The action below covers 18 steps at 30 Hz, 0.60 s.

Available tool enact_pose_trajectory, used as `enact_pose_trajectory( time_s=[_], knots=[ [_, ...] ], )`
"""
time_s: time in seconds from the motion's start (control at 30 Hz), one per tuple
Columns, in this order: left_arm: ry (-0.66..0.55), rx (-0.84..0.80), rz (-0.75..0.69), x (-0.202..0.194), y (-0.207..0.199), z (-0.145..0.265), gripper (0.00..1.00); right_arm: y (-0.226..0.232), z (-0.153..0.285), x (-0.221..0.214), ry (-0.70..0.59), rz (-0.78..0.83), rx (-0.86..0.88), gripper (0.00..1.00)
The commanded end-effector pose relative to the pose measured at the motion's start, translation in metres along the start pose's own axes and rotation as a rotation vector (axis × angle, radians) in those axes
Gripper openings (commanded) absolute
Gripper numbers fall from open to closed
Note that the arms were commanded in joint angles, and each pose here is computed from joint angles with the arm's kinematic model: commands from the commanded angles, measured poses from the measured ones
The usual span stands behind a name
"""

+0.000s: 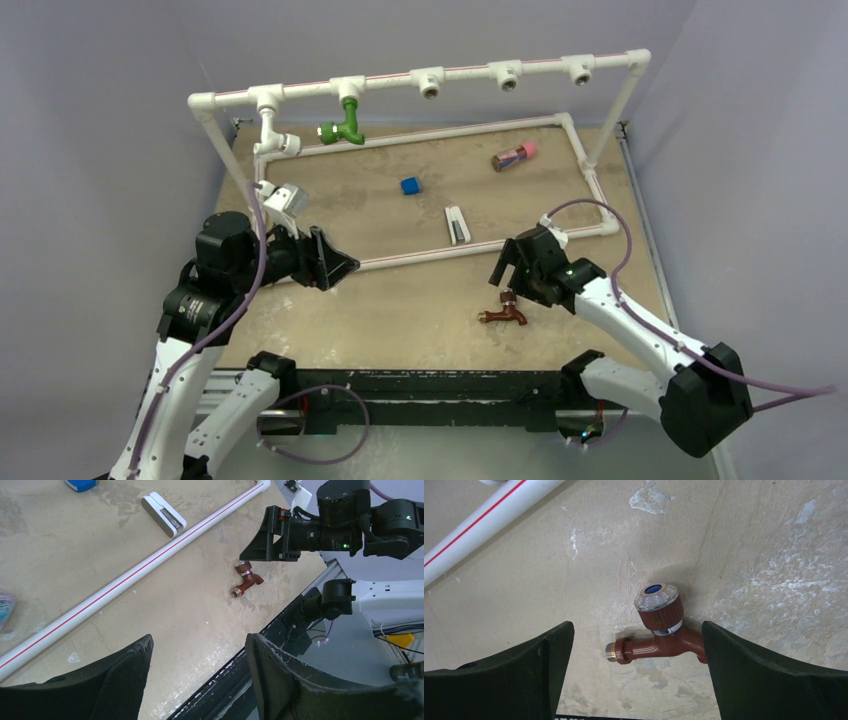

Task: Install the water faucets

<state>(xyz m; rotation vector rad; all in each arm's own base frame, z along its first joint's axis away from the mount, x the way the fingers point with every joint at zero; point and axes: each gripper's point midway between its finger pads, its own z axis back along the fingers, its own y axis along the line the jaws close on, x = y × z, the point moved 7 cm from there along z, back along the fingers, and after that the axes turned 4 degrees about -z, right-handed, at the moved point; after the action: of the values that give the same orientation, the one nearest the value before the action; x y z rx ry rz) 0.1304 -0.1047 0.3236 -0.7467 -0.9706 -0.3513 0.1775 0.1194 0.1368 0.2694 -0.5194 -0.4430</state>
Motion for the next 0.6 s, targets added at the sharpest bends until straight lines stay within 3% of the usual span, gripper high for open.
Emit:
enact_pose_trajectory(
  time_s=[0.0,0.57],
  knots=[
    [-0.013,-0.033,-0.051,0.002,-0.004,-0.002,0.67,-0.001,-0.008,-0.006,-0.012,-0.013,-0.066,0.98],
    [0.005,-0.035,-0.107,-0.003,-0.012,0.002,0.67,-0.003,-0.033,-0.041,0.026,0.104,-0.253,0.87]
  ],
)
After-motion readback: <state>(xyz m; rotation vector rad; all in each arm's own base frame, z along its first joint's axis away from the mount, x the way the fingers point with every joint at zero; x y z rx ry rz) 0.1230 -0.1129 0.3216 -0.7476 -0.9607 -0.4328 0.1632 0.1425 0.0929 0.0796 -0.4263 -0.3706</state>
